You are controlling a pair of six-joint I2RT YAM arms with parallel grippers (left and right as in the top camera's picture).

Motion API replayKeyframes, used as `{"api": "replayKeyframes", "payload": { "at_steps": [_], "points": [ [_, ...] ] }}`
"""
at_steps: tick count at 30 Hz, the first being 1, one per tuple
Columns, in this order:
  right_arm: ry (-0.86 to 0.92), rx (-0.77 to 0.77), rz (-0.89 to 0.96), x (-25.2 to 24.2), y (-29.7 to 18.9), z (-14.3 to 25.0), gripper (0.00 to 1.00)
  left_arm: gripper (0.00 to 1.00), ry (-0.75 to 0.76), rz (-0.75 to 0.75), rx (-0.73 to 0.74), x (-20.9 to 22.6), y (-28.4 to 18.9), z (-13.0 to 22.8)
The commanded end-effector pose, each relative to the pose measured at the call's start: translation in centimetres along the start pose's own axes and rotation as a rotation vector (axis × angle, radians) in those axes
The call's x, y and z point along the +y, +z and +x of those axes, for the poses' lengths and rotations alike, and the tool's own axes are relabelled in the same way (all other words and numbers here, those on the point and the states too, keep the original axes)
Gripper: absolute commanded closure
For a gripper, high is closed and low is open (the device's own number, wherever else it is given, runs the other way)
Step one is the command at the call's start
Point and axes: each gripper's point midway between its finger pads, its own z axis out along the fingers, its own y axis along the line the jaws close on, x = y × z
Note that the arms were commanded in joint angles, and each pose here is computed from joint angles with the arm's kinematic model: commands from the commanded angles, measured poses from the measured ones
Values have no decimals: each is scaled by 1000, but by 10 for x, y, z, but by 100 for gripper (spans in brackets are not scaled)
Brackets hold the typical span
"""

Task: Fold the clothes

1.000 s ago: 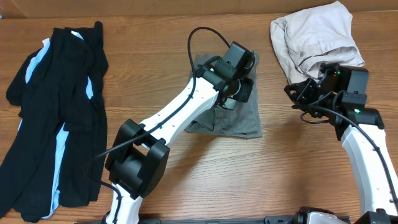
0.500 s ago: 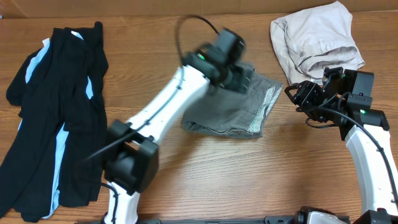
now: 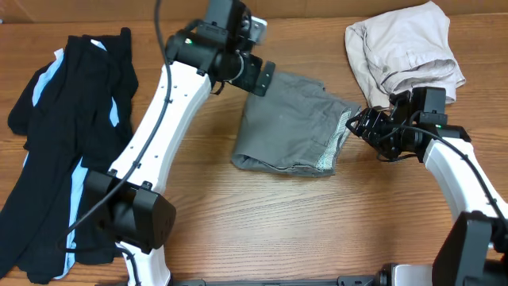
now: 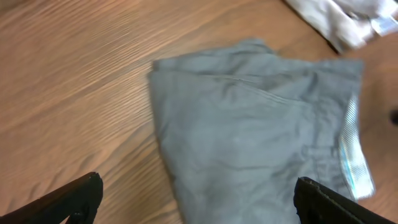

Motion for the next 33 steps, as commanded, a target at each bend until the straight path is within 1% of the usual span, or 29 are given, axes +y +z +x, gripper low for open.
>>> {"api": "replayKeyframes", "payload": {
  "at_steps": [1, 4, 7, 11, 14, 20, 25, 32, 33],
  "points": [
    [65, -68, 16, -17, -16, -21, 11, 0, 163, 71, 0, -39, 11, -2],
    [140, -102, 40, -41, -32, -33, 7, 0, 239, 91, 23, -69, 32, 2],
    [206, -119, 63, -63, -44, -37, 1, 0, 295, 96, 50, -97, 57, 10],
    [249, -127, 80, -79, -52, -38, 0, 0, 334, 79, 92, -131, 94, 25],
    [265, -134, 84, -85, -55, -39, 0, 0, 347, 37, 120, -153, 124, 39],
    [264, -132, 85, -85, -55, -38, 0, 0, 324, -46, 164, -168, 155, 62],
    [261, -128, 86, -85, -55, -37, 0, 0, 296, -59, 209, -169, 175, 79],
    [256, -123, 88, -85, -55, -36, 0, 0, 294, -49, 207, -174, 179, 81],
    [257, -122, 88, -85, -55, -35, 0, 2, 296, -47, 204, -175, 179, 81]
  ]
}}
